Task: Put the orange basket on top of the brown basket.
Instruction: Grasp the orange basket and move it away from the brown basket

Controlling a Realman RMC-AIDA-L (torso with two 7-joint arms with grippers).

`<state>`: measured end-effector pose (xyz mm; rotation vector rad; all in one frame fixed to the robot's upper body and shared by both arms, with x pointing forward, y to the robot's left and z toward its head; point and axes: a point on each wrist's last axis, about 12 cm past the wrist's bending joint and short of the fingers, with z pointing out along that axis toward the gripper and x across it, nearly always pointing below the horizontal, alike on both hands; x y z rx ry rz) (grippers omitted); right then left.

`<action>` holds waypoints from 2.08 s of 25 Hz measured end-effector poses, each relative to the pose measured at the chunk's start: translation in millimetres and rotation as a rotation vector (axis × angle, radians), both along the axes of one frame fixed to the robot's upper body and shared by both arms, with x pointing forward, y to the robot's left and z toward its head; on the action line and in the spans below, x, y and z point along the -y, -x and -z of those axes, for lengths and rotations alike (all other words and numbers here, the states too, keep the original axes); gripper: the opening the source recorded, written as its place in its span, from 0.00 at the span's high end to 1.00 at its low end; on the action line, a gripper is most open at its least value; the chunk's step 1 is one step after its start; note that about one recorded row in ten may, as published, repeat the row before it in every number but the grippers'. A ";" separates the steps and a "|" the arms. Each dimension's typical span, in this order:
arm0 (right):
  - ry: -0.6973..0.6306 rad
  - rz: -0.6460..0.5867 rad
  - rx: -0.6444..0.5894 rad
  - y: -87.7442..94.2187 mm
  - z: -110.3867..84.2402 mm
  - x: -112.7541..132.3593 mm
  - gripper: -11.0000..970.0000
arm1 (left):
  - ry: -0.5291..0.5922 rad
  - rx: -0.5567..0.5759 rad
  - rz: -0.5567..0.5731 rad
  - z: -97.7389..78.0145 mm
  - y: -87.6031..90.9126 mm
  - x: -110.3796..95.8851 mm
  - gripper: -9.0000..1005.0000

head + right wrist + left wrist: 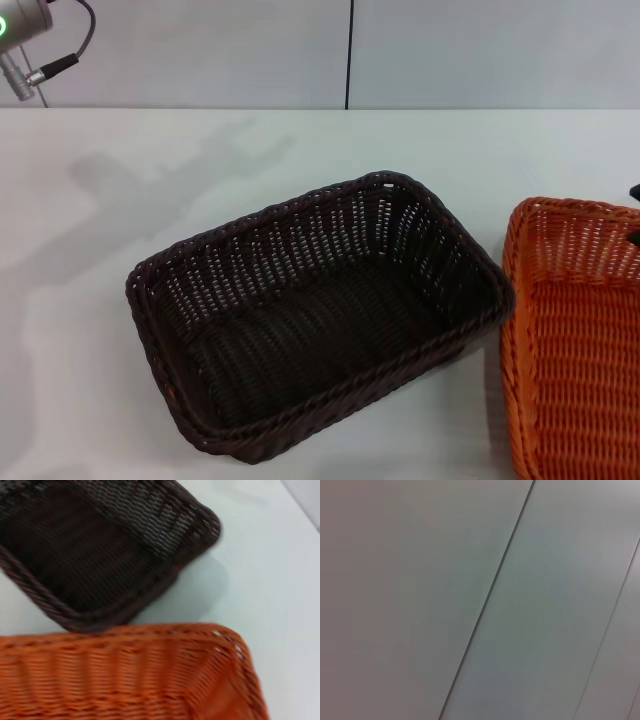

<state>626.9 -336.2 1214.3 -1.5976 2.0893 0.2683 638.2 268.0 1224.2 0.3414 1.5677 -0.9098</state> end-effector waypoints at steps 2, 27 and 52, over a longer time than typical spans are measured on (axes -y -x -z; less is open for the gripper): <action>0.014 0.022 0.014 -3.9 4.7 0.9 0.50 | 0.001 -0.003 0.002 0.7 -0.3 0.3 0.14; -0.078 0.097 -0.020 7.8 47.9 10.9 0.54 | 0.005 -0.026 0.009 4.1 -4.5 -0.1 0.14; -0.353 0.280 -0.150 69.1 24.1 79.4 0.83 | -0.002 0.000 -0.038 5.0 -13.4 -9.6 0.14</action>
